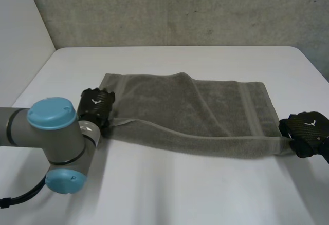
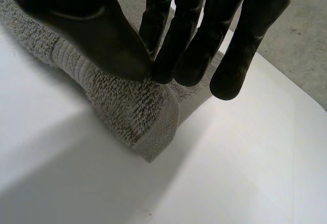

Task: Fold the laundry

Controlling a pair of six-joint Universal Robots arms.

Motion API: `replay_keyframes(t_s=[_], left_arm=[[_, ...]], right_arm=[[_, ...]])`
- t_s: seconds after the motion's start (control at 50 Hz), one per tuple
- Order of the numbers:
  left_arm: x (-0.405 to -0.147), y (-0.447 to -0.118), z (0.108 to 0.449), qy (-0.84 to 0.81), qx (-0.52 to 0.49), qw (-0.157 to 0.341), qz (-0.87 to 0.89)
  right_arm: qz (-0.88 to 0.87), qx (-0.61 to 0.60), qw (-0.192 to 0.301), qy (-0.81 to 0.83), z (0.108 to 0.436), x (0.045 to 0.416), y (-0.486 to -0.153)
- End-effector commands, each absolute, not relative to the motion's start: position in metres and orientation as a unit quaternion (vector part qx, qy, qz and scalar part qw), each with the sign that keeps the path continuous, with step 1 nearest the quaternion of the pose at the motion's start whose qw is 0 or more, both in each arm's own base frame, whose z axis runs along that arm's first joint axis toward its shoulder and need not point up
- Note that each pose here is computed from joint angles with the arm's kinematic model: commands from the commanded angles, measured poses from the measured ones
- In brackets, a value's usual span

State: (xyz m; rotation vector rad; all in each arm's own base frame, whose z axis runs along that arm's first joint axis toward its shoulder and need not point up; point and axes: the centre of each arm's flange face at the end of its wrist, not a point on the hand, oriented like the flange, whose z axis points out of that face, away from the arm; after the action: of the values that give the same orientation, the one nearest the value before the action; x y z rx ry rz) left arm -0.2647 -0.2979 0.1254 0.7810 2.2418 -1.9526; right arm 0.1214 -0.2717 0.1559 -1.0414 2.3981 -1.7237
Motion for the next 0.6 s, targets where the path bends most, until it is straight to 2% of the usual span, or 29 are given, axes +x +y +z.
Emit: replay_keyframes(t_s=[0.02,0.28,0.44,0.56,0.6], left_arm=[[-0.244,-0.295,0.139,0.724,0.255,0.070,-0.637],[-0.222,-0.282,0.131,0.735,0.279,0.107,-0.608],[-0.218,-0.274,0.125,0.741,0.295,0.089,-0.597],[-0.209,-0.268,0.133,0.737,0.299,0.077,-0.601],[-0.202,-0.265,0.140,0.736,0.295,0.076,-0.604]], right_arm=[[-0.550,-0.332,0.005,0.766,0.156,0.121,-0.272],[-0.550,-0.332,0.006,0.767,0.156,0.122,-0.270],[-0.550,-0.333,0.008,0.766,0.156,0.122,-0.269],[-0.552,-0.332,0.005,0.765,0.160,0.122,-0.269],[-0.560,-0.334,-0.004,0.758,0.170,0.122,-0.268]])
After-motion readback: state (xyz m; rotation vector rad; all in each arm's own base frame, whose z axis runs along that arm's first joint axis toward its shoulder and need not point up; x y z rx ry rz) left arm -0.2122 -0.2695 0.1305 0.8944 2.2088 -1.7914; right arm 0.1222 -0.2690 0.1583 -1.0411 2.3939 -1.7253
